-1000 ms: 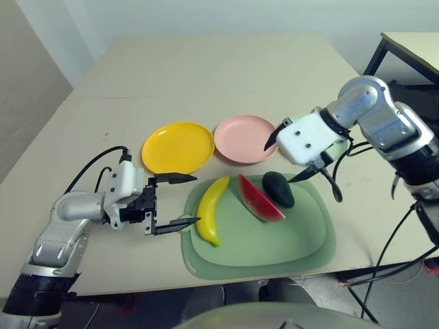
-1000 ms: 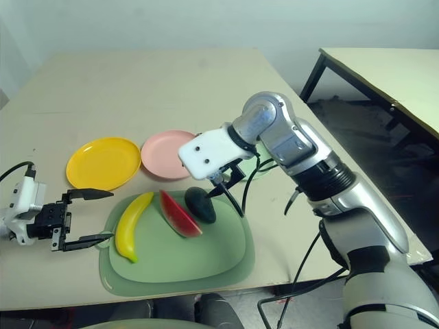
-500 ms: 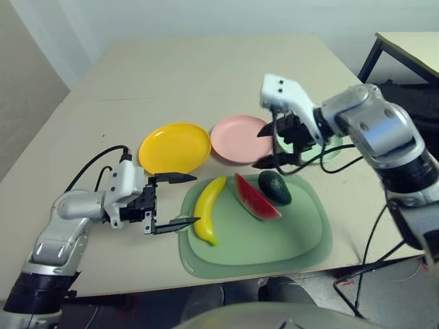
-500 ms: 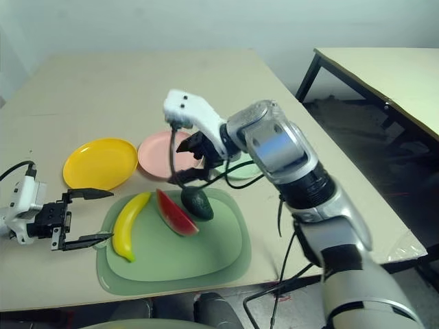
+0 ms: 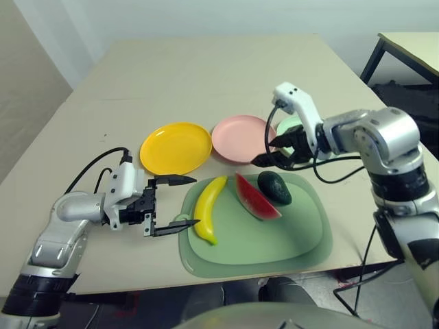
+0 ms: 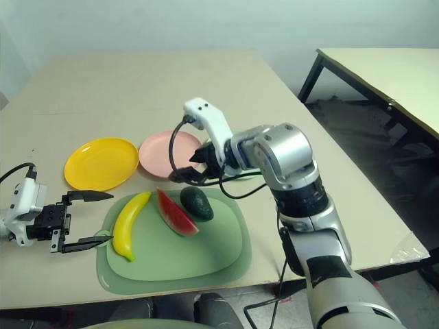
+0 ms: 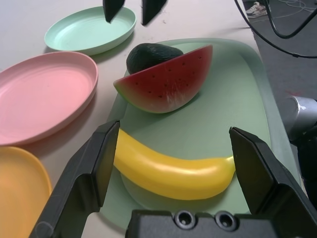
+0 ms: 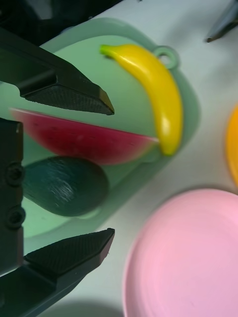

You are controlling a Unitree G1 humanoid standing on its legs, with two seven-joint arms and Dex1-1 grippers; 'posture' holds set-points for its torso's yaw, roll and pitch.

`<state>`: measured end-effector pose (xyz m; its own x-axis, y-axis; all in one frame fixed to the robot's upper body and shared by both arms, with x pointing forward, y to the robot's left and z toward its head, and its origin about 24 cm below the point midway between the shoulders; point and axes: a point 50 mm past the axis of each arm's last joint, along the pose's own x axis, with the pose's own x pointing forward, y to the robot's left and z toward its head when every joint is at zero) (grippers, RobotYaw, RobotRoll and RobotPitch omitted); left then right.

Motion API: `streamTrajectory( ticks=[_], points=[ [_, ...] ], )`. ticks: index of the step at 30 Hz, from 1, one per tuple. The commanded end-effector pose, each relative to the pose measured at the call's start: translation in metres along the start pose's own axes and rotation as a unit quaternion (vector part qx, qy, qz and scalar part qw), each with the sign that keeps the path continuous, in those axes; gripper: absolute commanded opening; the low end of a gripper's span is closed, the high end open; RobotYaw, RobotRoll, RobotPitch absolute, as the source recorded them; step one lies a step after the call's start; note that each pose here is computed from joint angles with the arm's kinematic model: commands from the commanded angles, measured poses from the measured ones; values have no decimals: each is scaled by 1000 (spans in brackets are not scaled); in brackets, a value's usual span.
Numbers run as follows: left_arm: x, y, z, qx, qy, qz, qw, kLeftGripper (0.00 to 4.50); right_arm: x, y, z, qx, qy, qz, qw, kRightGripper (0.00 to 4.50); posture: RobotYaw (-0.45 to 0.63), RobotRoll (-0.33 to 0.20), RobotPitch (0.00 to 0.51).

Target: Place the fruits into color-matched plates.

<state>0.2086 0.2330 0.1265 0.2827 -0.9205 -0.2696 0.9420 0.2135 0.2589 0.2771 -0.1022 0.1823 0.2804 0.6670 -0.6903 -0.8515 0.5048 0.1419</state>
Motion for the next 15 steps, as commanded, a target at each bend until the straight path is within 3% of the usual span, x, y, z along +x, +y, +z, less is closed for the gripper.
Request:
streamTrajectory(
  ticks=[1, 15],
  points=[
    [0, 0, 1, 2, 5, -3, 1000, 4500, 3, 6, -10, -3, 32, -6, 999, 4480, 69, 0, 7],
    [-2, 4, 6, 9, 7, -2, 1000, 4500, 16, 2, -21, 12, 47, -24, 999, 4480, 73, 0, 13]
  ],
)
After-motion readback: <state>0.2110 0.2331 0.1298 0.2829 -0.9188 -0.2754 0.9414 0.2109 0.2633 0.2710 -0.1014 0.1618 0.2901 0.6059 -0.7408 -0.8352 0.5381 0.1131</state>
